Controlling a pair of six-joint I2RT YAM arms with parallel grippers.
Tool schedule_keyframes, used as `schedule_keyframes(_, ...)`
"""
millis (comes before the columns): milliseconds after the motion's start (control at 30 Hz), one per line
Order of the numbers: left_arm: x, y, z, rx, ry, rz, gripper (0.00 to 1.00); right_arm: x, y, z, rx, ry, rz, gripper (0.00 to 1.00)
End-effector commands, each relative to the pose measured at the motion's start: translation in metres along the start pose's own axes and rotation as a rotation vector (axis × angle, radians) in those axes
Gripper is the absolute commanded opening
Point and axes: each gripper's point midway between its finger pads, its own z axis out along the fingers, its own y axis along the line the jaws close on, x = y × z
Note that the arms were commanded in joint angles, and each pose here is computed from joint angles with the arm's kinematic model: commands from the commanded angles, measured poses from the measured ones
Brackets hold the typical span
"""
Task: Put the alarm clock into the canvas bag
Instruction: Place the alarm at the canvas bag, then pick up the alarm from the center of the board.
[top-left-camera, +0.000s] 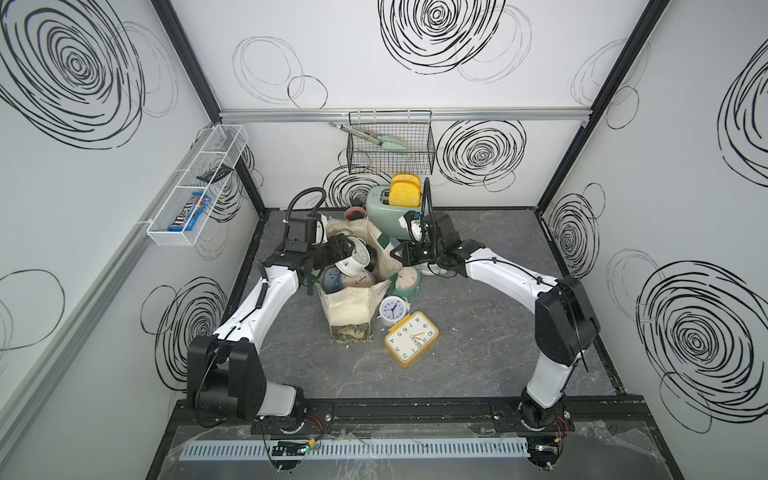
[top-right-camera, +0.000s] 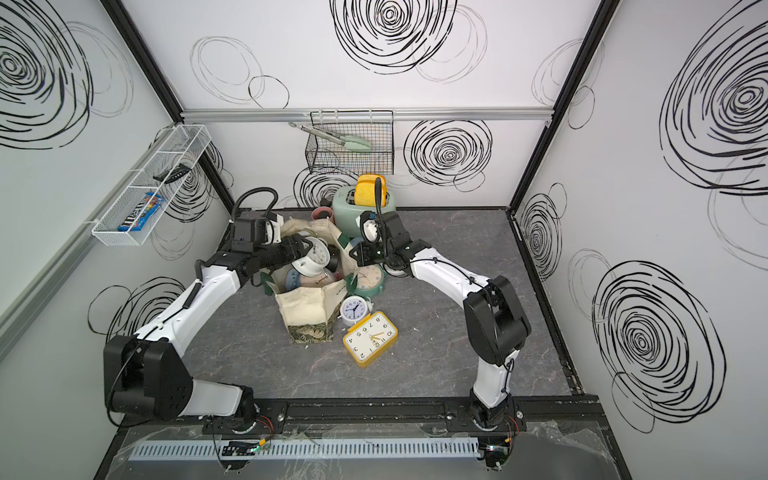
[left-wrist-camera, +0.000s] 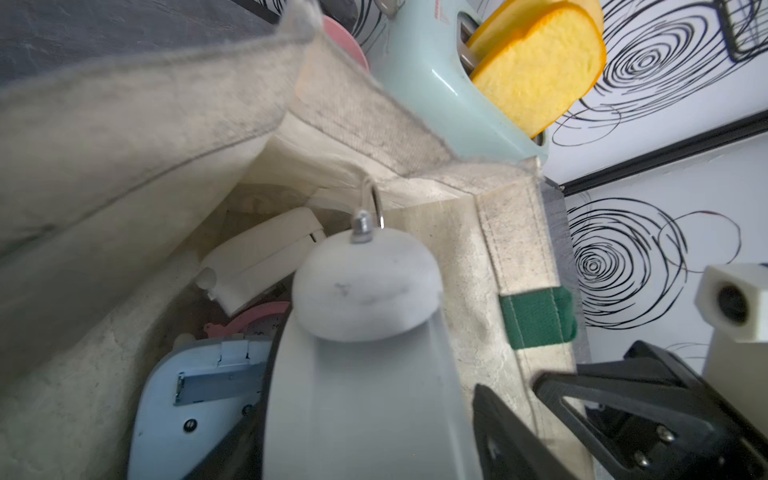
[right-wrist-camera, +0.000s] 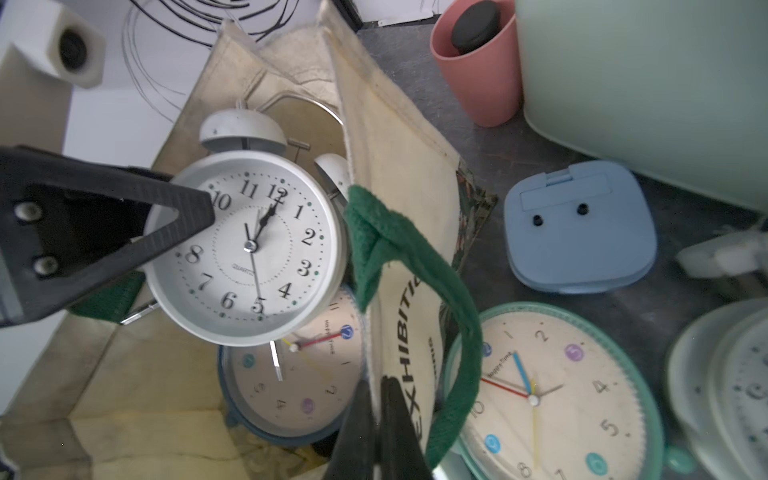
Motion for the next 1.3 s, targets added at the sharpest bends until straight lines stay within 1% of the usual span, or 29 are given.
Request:
schedule_keyframes(0, -0.019, -0.008, -0.027, -0.008, -0.111, 0.059, 0.81, -0.027, 0.037, -0.026, -0.087, -0.080, -0.056, 0.00)
schedule_keyframes(67, -0.022, -0.010, -0.036, -0.005, -0.147, 0.068, 0.85, -0.029, 0.042, -0.029, -0.105, -0.084, -0.061, 0.00)
schedule_keyframes(133, -0.024, -0.013, -0.043, -0.003, -0.164, 0.078, 0.87, -0.030, 0.045, -0.031, -0.111, -0.085, -0.061, 0.00)
schedule_keyframes(267, -0.029, -0.024, -0.056, -0.006, -0.198, 0.130, 0.99, -0.032, 0.049, -0.035, -0.118, -0.094, -0.068, 0.00)
schedule_keyframes(300, -0.030, -0.027, -0.059, -0.008, -0.208, 0.145, 0.97, -0.032, 0.048, -0.035, -0.115, -0.096, -0.069, 0.00)
schedule_keyframes(433, -0.030, -0.041, -0.068, 0.011, -0.231, 0.191, 0.96, -0.033, 0.046, -0.035, -0.105, -0.098, -0.068, 0.00)
schedule_keyframes(467, -0.029, -0.043, -0.069, 0.014, -0.231, 0.195, 0.96, -0.033, 0.046, -0.036, -0.104, -0.099, -0.068, 0.00)
schedule_keyframes(500, -0.028, -0.044, -0.069, 0.010, -0.228, 0.226, 0.96, -0.033, 0.045, -0.035, -0.099, -0.099, -0.066, 0.00)
schedule_keyframes(733, -0.021, -0.057, -0.074, 0.026, -0.219, 0.293, 0.96, -0.035, 0.042, -0.037, -0.079, -0.109, -0.060, 0.00)
schedule_keyframes(867, -0.012, -0.073, -0.079, 0.054, -0.207, 0.349, 0.96, -0.033, 0.040, -0.036, -0.074, -0.106, -0.057, 0.00)
schedule_keyframes(1000, -0.003, -0.094, -0.087, 0.091, -0.201, 0.421, 0.96, -0.036, 0.043, -0.041, -0.089, -0.121, -0.061, 0.09)
schedule_keyframes(1100, 0.003, -0.105, -0.097, 0.110, -0.210, 0.465, 0.96, -0.044, 0.048, -0.049, -0.098, -0.151, -0.075, 0.19)
schedule_keyframes(1233, 0.011, -0.116, -0.114, 0.133, -0.246, 0.523, 0.96, -0.053, 0.053, -0.060, -0.108, -0.173, -0.088, 0.41)
schedule_keyframes(1267, 0.013, -0.118, -0.117, 0.142, -0.252, 0.532, 0.96, -0.057, 0.053, -0.065, -0.105, -0.183, -0.091, 0.49)
